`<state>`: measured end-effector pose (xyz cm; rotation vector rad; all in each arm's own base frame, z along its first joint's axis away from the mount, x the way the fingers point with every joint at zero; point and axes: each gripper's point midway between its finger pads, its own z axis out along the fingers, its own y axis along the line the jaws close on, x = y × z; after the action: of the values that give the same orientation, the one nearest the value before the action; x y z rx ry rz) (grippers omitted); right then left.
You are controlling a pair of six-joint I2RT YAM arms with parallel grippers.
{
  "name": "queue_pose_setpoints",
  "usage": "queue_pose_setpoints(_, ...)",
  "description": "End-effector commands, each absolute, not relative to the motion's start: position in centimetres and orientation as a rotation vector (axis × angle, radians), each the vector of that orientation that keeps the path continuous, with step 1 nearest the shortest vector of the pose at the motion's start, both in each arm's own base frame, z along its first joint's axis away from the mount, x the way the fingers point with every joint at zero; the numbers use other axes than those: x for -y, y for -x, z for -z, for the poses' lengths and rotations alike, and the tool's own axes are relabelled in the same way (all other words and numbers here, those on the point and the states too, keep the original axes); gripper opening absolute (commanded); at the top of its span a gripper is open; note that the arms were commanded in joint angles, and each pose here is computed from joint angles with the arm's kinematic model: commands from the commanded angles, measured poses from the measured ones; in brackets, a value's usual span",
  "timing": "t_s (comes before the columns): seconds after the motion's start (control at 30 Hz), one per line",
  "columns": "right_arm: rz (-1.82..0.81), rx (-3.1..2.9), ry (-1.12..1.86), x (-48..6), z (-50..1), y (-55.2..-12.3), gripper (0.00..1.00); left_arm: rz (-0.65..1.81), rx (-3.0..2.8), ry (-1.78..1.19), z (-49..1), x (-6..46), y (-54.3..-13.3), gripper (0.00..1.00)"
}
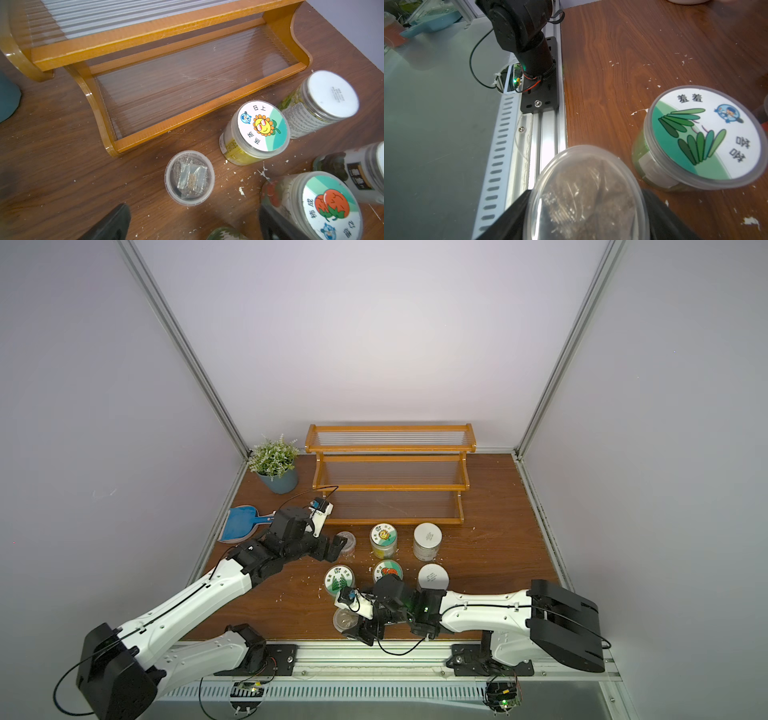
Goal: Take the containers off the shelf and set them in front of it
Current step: Place the container at the center of the board.
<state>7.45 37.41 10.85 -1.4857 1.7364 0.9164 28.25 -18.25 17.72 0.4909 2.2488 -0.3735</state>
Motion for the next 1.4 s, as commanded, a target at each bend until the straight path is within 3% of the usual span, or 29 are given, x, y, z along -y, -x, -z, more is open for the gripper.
queue_pose_setpoints(0.0, -0.958, -1.604, 1.477, -39.1, -12.5, -7.3, 0.81, 0.343, -2.238, -0.478, -18.8, 17.7, -28.9, 1.0)
queue_pose_setpoints(0.43, -0.838, -1.601, 1.529, -40.4, -9.5, -8.6, 0.82, 0.314, -2.25, -0.488, -18.5, 17.4, -29.0, 1.0)
queue_pose_setpoints(0.73, -0.807, -1.608, 1.556, -40.4, -8.5, -8.7, 0.91, 0.309, -2.256, -0.495, -18.2, 17.3, -29.2, 1.0)
queue_pose_setpoints(1.37, -0.843, -1.601, 1.593, -41.2, -8.6, -7.7, 0.89, 0.319, -2.262, -0.491, -17.8, 17.3, -29.1, 1.0)
